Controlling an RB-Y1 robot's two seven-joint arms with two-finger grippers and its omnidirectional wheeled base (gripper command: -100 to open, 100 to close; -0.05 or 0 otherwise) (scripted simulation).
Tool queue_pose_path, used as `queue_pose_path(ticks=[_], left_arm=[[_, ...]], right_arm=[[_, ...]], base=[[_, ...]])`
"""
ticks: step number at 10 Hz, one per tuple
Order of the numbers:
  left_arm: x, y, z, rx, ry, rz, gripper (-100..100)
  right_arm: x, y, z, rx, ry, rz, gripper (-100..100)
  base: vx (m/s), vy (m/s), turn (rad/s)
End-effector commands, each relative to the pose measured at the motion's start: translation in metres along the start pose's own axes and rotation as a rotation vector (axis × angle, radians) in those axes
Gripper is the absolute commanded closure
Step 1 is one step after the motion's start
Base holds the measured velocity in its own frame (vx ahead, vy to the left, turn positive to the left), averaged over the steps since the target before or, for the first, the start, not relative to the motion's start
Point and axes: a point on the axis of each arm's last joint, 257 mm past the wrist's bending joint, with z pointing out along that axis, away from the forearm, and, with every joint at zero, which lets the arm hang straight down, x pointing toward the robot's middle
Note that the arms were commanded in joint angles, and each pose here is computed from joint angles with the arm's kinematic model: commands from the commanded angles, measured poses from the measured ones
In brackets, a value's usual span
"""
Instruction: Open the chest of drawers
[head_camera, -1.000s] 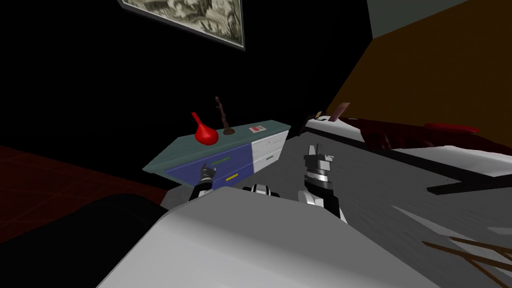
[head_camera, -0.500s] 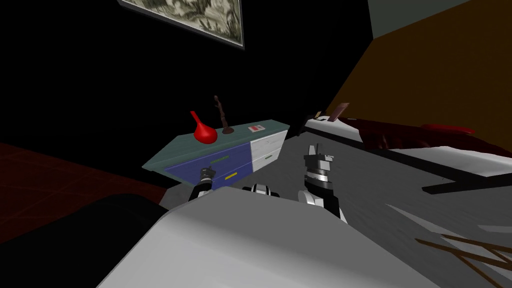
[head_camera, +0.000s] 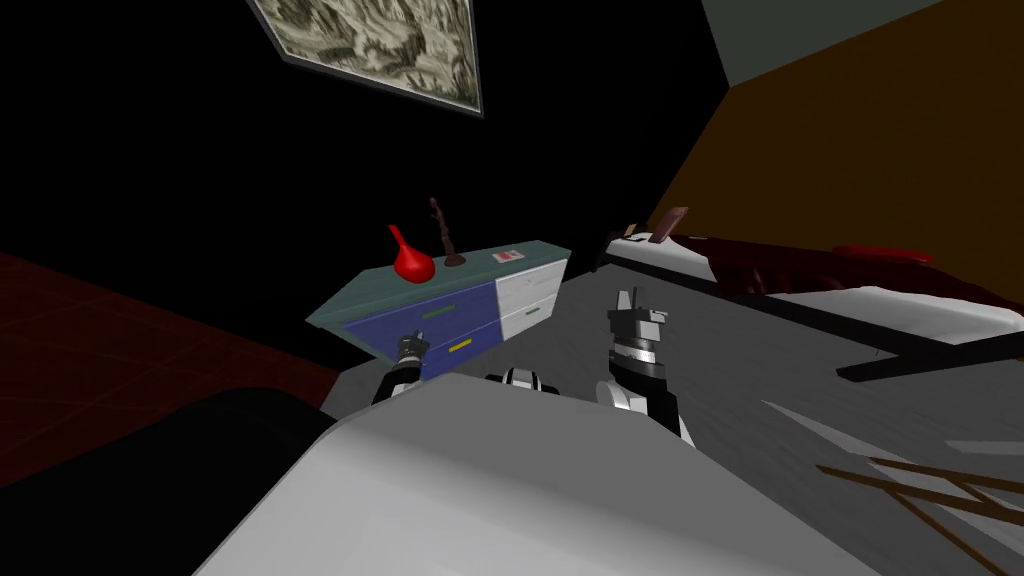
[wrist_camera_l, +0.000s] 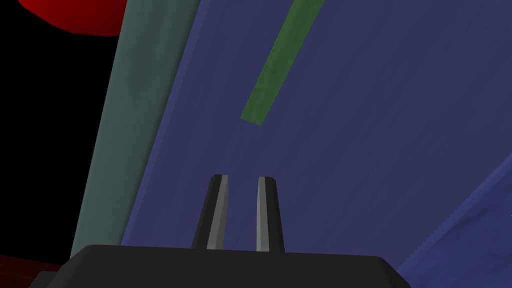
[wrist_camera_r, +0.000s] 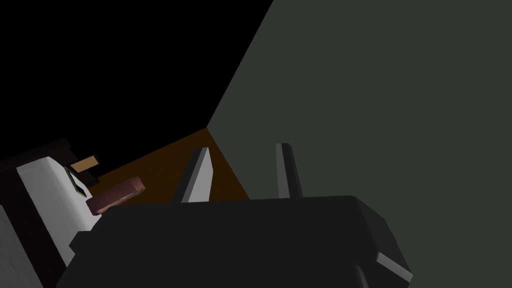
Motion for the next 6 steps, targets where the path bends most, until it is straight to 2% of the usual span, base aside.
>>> queue_pose_path(ticks=[1, 5, 6], left_arm=[[-0.0002, -0.0147, 0.0057, 0.007, 0.024, 0.038, -100], [-0.0069, -0.0223, 0.0057, -0.004, 0.008, 0.019, -100], [-0.0092, -0.0136, 0.0005, -0.013, -0.016, -0.015, -100]], right_arm=[[0.0000, 0.0000, 0.0000, 0.000, 0.000, 0.000, 0], [-0.0001, 0.0000, -0.0001, 0.000, 0.000, 0.000, 0], [-0.0001, 0.0000, -0.0001, 0.000, 0.000, 0.000, 0]], base=[[0.044, 0.033, -0.002], [0.137, 0.087, -0.004], [0.159, 0.077, -0.001]])
